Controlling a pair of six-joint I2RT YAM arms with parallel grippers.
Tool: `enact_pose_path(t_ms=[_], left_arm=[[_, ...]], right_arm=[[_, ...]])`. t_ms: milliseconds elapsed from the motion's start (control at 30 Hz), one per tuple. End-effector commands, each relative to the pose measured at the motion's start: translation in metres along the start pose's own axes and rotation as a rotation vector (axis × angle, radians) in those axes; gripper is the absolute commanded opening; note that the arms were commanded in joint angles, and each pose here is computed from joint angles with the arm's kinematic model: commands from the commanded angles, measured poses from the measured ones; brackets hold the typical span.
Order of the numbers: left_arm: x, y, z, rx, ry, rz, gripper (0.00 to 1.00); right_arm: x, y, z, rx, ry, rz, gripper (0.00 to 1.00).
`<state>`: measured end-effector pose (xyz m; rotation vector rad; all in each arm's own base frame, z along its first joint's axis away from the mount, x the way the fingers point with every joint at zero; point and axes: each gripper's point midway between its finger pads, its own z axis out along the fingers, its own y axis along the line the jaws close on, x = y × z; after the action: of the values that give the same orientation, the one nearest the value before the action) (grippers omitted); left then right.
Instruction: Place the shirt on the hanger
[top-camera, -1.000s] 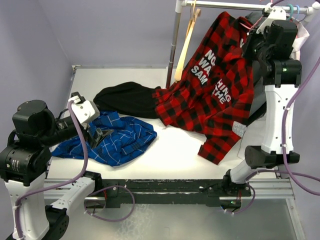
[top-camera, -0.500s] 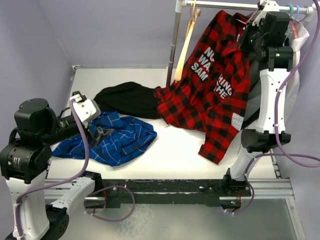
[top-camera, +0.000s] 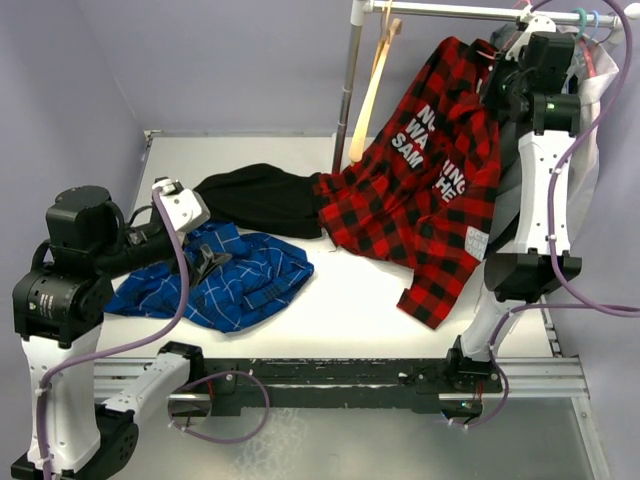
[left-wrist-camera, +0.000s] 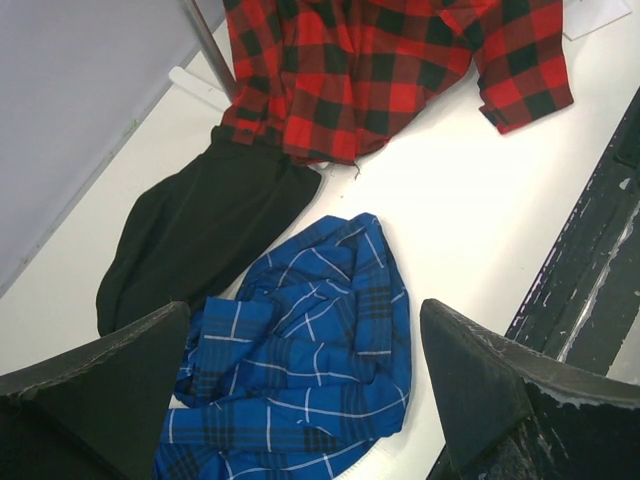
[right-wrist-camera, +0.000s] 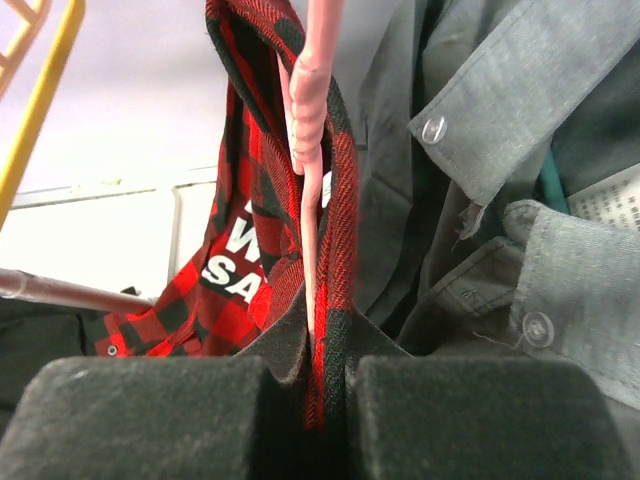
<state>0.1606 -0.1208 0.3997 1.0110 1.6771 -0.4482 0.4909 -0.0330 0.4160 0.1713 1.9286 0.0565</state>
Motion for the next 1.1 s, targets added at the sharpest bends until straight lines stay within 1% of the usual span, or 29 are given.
enact_pose_path(t_ms=[0,233,267,300,367,400,433,467,533,667,733,833,867,933,1033,1067], left_arm=[[-0.003,0.011,0.005,-0.031,-0.012,0.010,0.99],[-0.001,0.013,0.014,-0.003,-0.013,-0.019,0.99],[0.000,0.013,0.014,-0.003,-0.013,-0.022,0.99],[0.001,0.013,0.015,0.000,-0.012,-0.025,0.99],[0.003,0.012,0.016,0.006,-0.010,-0.031,0.99],[0.004,0.011,0.017,0.009,-0.010,-0.034,0.99],[0.006,0.011,0.018,0.012,-0.009,-0.036,0.99],[0.006,0.010,0.019,0.016,-0.011,-0.038,0.99],[0.006,0.009,0.020,0.034,-0.020,-0.046,0.99],[0.008,0.003,0.023,0.077,-0.029,-0.060,0.99],[0.009,0.000,0.023,0.098,-0.029,-0.064,0.99],[0.013,-0.005,0.023,0.125,-0.028,-0.075,0.99],[0.015,-0.007,0.024,0.132,-0.024,-0.074,0.99],[0.022,-0.009,0.024,0.138,-0.004,-0.086,0.99],[0.036,-0.011,0.026,0.130,0.026,-0.106,0.99],[0.040,-0.011,0.028,0.129,0.033,-0.115,0.99]], right_arm=[[-0.036,-0.006,-0.014,0.038,-0.141,-0.025,0.00],[-0.023,-0.012,-0.010,0.058,-0.105,-0.037,0.00],[-0.023,-0.013,-0.012,0.062,-0.105,-0.039,0.02],[-0.025,-0.013,-0.016,0.062,-0.114,-0.040,0.14],[-0.037,-0.013,-0.031,0.071,-0.154,-0.036,0.58],[-0.045,-0.014,-0.042,0.085,-0.185,-0.029,0.74],[-0.052,-0.017,-0.055,0.104,-0.214,-0.023,0.92],[-0.061,-0.021,-0.070,0.136,-0.248,-0.018,0.99],[-0.080,-0.032,-0.101,0.207,-0.331,-0.030,1.00],[-0.104,-0.025,-0.165,0.186,-0.475,-0.015,1.00],[-0.111,-0.016,-0.190,0.140,-0.531,-0.017,1.00],[-0.110,0.020,-0.217,-0.059,-0.570,-0.022,1.00],[-0.106,0.035,-0.221,-0.145,-0.567,-0.021,1.00],[-0.086,0.057,-0.212,-0.281,-0.511,0.010,1.00],[-0.041,0.074,-0.170,-0.411,-0.389,0.049,1.00],[-0.022,0.077,-0.154,-0.443,-0.353,0.094,1.00]])
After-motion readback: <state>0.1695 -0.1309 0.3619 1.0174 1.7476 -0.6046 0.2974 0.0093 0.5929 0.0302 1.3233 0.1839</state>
